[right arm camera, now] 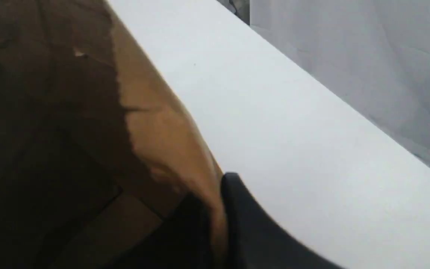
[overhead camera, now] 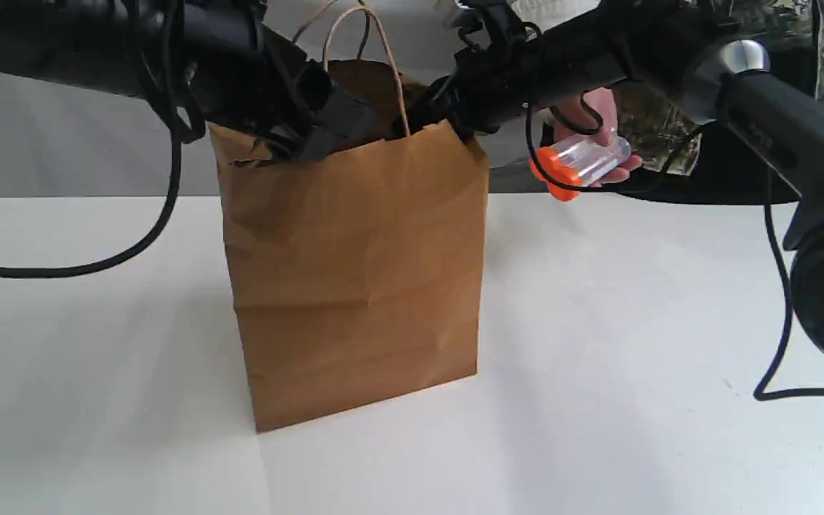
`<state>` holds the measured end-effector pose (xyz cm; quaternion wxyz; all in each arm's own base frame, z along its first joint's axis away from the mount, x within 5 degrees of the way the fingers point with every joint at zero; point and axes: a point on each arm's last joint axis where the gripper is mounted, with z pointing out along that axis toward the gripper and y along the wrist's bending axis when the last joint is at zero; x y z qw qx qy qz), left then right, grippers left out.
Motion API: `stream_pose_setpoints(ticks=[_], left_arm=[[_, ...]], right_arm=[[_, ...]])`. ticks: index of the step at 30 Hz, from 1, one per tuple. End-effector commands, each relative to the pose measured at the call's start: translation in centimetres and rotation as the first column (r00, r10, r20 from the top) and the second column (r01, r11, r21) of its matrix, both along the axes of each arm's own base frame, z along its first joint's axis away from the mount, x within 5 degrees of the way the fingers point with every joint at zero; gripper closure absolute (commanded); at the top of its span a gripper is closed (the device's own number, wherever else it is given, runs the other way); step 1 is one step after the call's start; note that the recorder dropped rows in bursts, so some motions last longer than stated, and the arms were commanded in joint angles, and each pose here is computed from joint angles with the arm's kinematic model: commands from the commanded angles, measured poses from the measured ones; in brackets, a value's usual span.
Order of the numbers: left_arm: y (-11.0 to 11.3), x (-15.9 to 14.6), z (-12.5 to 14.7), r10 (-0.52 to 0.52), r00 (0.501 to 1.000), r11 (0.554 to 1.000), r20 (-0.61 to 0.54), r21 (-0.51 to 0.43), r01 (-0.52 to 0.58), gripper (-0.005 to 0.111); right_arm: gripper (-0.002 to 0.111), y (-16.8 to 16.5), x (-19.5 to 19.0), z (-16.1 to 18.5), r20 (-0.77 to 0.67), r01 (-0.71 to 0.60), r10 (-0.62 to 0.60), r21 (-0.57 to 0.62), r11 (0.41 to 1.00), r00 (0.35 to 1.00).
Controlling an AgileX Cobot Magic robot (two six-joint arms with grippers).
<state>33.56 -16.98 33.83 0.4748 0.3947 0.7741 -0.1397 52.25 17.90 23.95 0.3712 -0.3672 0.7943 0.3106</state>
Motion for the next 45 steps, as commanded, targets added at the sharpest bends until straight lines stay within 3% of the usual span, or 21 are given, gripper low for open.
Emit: stream_pose_setpoints(ticks=[1, 9, 14, 17, 21, 24, 30, 34, 45], left_arm=[[-0.2, -0.1, 0.2, 0.004, 1.0, 1.0, 0.0, -0.019, -0.004, 0.106], [-0.2, 0.0, 1.4, 0.03, 1.0, 0.998, 0.001, -0.056, -0.03, 0.107], [-0.5, 0.1, 5.3, 0.024, 0.999, 0.992, 0.043, -0.124, -0.019, 0.107], [-0.5, -0.1, 7.6, 0.012, 0.995, 0.99, 0.094, -0.141, 0.001, 0.107], [-0.1, 0.4, 9.4, 0.073, 0.989, 0.99, 0.128, -0.13, -0.056, 0.107], [-0.3, 1.4, 9.1, 0.089, 0.989, 0.992, 0.119, -0.101, -0.077, 0.107], [-1.4, 3.7, 5.7, 0.067, 0.998, 0.996, 0.019, -0.057, -0.066, 0.107], [-1.9, 5.1, 4.1, 0.088, 0.996, 0.995, 0.015, -0.056, -0.087, 0.107], [-2.3, 5.4, 6.1, 0.083, 0.997, 0.99, 0.006, -0.114, -0.082, 0.107]], right_arm=[[0.108, 0.1, -0.2, 0.6, 0.014, -0.011, 0.012, -0.003, 1.0, 1.0], [0.108, 0.1, -0.4, 0.5, -0.048, 0.004, -0.003, 0.012, 1.0, 0.999], [0.108, 0.1, -1.0, 0.1, -0.1, -0.038, 0.035, -0.025, 0.999, 0.994], [0.108, -0.2, -1.1, -0.3, -0.168, -0.007, -0.001, -0.051, 0.999, 0.986], [0.108, -0.5, -1.5, -0.7, -0.263, 0.027, -0.051, -0.095, 0.995, 0.964], [0.108, -0.8, -1.4, -1.0, -0.303, 0.081, -0.116, -0.127, 0.989, 0.946], [0.108, -1.5, -1.2, -1.3, -0.341, 0.169, -0.23, -0.199, 0.965, 0.911], [0.108, -1.6, -1.2, -1.4, -0.354, 0.187, -0.25, -0.202, 0.961, 0.901], [0.108, -1.9, -1.1, -1.5, -0.34, 0.196, -0.27, -0.236, 0.952, 0.901]])
